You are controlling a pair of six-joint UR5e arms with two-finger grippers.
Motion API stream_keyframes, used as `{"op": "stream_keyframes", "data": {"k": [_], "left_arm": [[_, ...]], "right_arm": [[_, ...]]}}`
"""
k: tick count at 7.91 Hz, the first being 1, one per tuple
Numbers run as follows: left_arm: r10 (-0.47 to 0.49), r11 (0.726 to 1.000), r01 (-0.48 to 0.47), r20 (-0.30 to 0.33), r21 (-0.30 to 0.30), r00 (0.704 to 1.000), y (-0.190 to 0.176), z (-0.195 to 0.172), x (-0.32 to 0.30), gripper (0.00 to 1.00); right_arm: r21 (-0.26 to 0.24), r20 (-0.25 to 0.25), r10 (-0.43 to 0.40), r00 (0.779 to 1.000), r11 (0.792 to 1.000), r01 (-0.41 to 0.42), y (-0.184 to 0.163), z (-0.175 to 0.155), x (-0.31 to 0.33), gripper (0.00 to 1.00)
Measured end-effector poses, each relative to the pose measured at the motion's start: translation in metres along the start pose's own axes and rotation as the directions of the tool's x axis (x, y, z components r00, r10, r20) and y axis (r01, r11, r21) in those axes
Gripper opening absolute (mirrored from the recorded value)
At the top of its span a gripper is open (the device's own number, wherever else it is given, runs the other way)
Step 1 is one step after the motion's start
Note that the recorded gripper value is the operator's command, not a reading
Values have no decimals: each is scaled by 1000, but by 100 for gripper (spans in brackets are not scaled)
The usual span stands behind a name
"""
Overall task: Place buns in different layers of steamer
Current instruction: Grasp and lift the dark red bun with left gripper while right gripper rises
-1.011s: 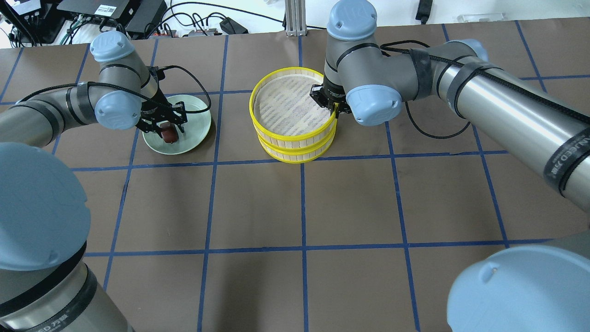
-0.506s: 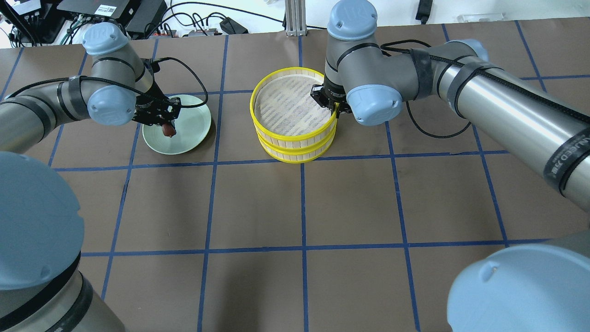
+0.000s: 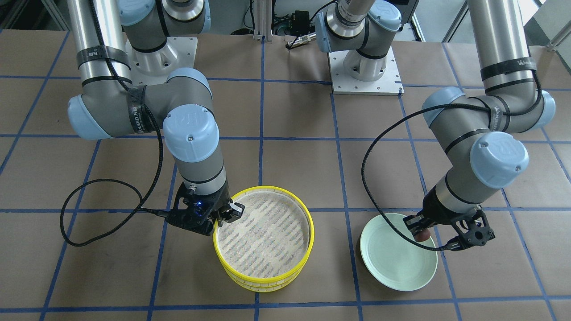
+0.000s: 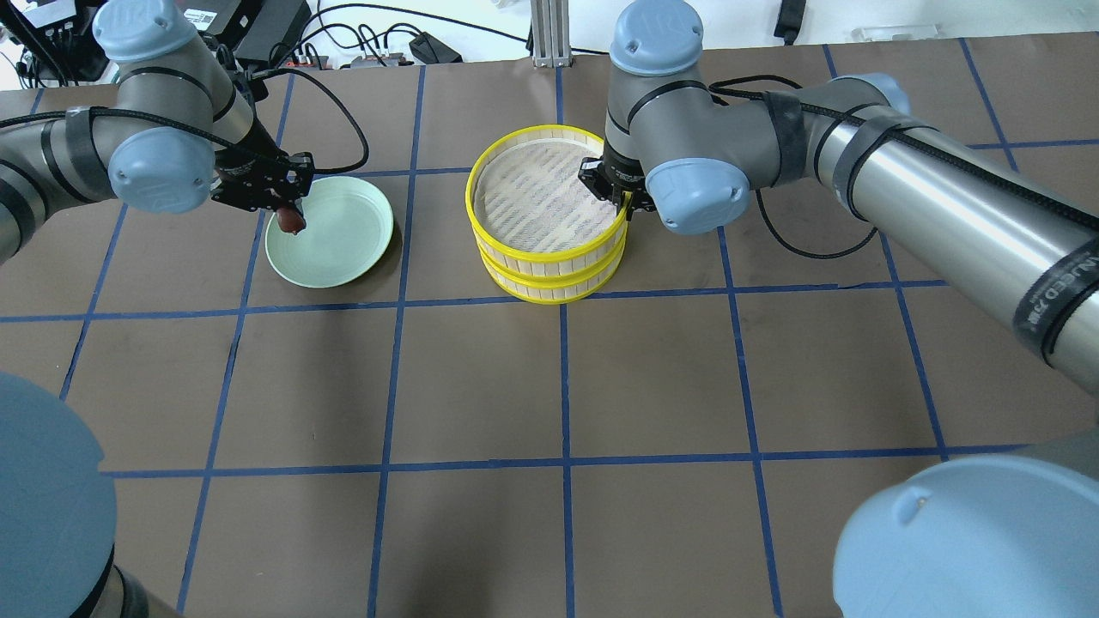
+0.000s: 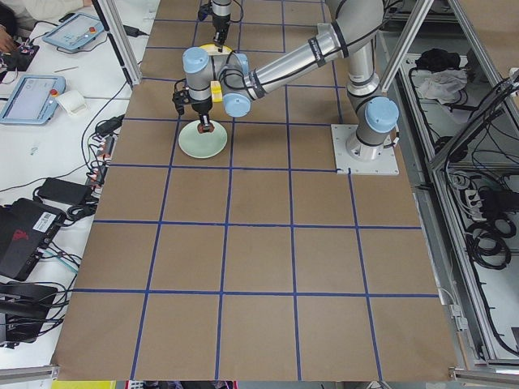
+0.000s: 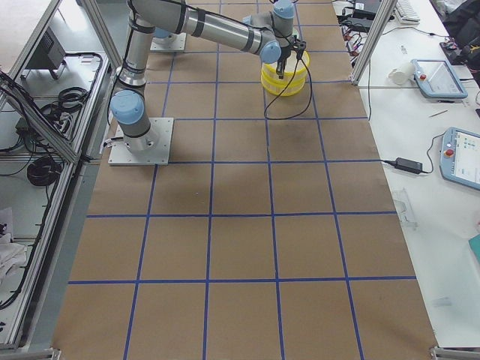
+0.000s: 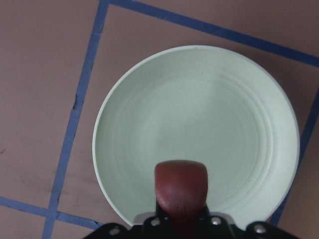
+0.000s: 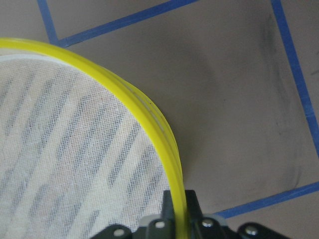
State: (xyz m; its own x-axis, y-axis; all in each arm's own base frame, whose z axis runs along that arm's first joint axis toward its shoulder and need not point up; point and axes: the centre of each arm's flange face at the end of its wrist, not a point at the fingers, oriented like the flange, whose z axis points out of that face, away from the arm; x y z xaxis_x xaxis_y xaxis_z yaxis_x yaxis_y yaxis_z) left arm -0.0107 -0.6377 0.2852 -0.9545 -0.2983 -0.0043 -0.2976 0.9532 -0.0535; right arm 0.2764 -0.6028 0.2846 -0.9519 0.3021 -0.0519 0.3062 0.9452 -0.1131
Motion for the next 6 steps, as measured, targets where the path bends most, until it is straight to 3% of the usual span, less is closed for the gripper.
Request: {"op": "stream_keyframes", "data": {"k": [3,6], "left_arm": [[-8,1000,8,0,19,1000,10,-38,-2,0],[-8,1000,8,-5,12,1000,13,-39,-1,0]], "right_arm": [[-1,-2,1,1000,1000,-1,1,1,1,28],[-1,-3,1,1000,1000,-1,1,1,1,34]]}}
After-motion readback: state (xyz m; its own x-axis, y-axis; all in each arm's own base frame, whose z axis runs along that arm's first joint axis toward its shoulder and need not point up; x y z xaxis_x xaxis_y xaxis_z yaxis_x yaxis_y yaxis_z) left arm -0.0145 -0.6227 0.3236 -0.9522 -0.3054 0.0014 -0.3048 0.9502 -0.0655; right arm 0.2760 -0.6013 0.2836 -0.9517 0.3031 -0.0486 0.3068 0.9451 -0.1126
